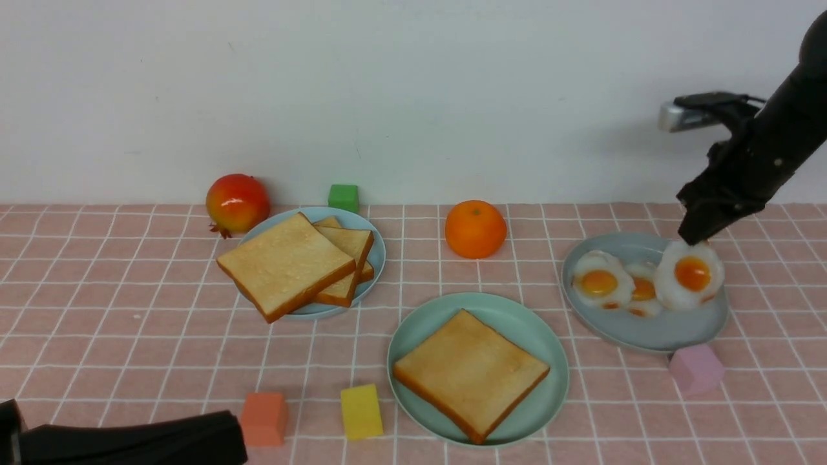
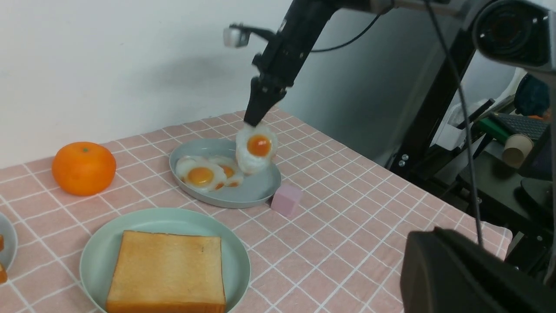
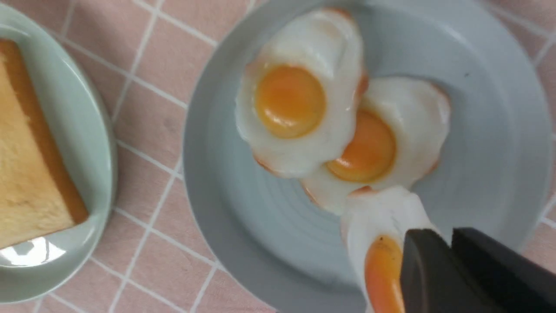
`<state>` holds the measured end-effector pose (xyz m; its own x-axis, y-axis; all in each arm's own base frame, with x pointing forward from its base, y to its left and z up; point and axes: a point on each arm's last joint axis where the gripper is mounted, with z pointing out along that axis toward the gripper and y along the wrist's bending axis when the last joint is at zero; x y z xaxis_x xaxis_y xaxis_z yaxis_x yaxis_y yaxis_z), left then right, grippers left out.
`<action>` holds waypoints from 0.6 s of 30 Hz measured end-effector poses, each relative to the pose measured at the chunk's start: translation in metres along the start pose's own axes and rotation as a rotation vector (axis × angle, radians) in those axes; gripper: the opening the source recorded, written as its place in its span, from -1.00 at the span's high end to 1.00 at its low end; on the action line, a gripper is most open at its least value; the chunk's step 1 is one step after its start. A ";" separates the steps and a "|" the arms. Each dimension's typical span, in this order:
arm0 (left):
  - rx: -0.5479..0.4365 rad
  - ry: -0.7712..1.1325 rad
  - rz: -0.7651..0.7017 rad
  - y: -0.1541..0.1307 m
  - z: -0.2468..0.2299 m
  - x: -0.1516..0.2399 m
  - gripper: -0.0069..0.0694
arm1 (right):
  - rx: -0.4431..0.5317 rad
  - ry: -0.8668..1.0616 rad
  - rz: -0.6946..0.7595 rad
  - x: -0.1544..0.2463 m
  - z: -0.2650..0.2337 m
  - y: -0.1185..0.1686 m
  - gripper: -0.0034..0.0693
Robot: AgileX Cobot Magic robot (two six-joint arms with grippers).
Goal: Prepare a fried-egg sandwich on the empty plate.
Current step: Use the right arm to place the fried egg on the slice of bread in the middle
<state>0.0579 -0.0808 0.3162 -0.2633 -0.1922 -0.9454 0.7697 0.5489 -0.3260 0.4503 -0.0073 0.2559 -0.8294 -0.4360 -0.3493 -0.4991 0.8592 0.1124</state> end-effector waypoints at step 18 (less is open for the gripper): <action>-0.004 0.018 0.007 0.000 0.000 0.002 0.73 | -0.093 -0.111 0.151 0.036 -0.075 0.062 0.67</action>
<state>0.0577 -0.0809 0.3145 -0.2688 -0.1735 -0.9475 0.7691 0.5536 -0.3195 0.3708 0.0102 0.3201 -0.8664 -0.2675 -0.4217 -0.3964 0.8820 0.2549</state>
